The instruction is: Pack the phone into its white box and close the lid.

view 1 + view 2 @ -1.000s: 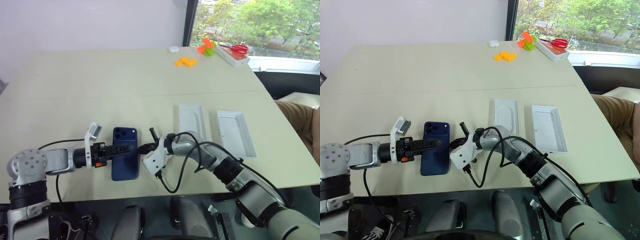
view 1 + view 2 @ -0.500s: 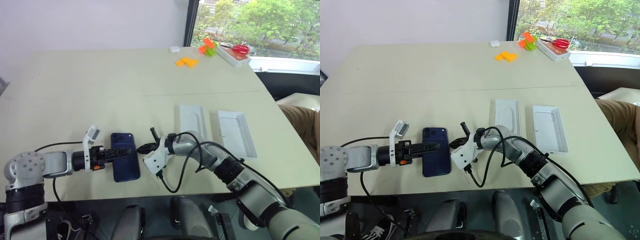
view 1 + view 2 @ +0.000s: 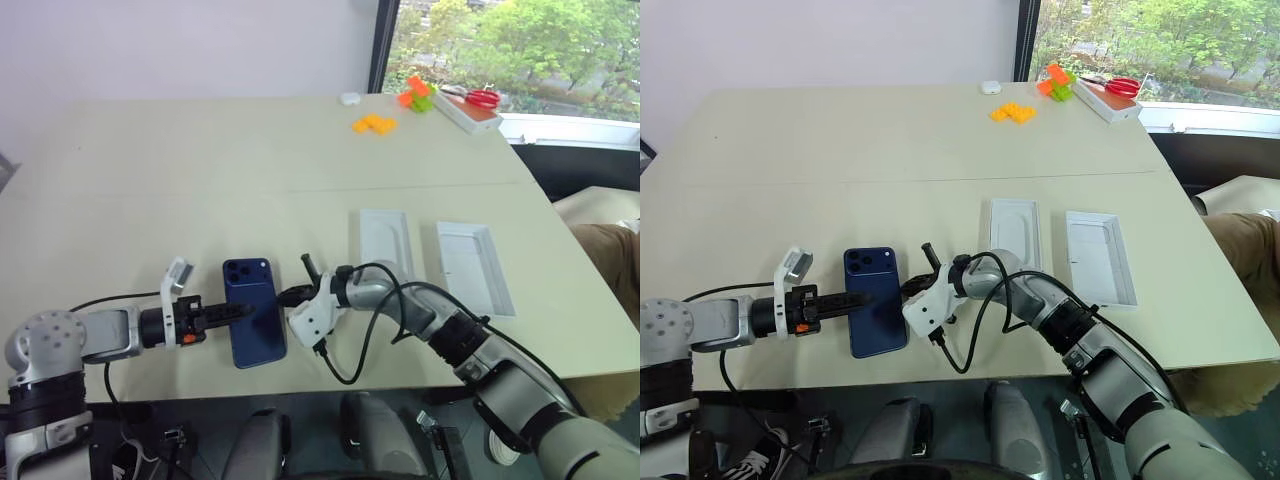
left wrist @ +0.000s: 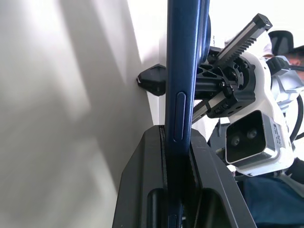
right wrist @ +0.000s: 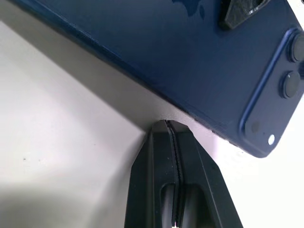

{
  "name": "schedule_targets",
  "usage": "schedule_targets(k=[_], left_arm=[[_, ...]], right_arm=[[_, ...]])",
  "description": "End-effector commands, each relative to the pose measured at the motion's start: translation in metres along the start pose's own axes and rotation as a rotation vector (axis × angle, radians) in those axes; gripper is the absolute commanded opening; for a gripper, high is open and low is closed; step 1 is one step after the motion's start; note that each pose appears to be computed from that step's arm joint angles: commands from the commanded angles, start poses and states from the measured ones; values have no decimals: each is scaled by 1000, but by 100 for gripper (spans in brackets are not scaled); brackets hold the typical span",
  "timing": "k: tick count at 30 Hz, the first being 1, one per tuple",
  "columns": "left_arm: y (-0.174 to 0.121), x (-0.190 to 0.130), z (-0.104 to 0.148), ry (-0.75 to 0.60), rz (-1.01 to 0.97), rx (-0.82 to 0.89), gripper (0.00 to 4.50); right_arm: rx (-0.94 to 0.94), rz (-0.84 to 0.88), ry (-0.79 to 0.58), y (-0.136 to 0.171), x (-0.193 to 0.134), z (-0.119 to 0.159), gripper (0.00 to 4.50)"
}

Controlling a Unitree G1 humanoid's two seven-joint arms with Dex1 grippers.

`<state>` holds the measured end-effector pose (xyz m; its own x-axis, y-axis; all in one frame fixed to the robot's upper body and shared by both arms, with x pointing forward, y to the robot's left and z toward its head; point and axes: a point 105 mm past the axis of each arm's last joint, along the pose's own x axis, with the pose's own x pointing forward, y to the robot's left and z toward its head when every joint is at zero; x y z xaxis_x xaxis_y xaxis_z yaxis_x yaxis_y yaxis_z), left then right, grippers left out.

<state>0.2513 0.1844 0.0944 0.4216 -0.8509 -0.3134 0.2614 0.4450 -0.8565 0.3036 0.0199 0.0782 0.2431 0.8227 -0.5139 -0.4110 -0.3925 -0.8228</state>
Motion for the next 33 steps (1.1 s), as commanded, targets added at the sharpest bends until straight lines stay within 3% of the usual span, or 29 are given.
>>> schedule_targets(k=[1, 4, 7, 14, 15, 25, 29, 33], left_arm=[[-5, -10, 11, -44, -2, 37, 4], [-9, -13, 17, -63, -26, 44, 4], [-14, -15, 24, -84, -39, 73, 0], [-21, -19, 35, -102, -64, 95, 0], [-23, -19, 37, -110, -74, 98, 0], [-38, -16, 43, -82, -144, 128, 0], [-41, -22, 46, -73, -147, 157, 0], [-42, -20, 51, -80, -146, 199, 0]], right_arm=[[122, 1, 47, -2, -11, -16, 0], [201, -42, 16, -13, -17, -12, 0], [347, -99, -24, -23, -24, -10, 83], [588, -177, -114, -35, -40, -2, 421], [628, -192, -131, -37, -44, -1, 446], [852, -320, -148, -55, -85, -20, 446], [952, -212, -7, -32, -128, -44, 446], [1020, -125, 50, -17, -154, -45, 446]])
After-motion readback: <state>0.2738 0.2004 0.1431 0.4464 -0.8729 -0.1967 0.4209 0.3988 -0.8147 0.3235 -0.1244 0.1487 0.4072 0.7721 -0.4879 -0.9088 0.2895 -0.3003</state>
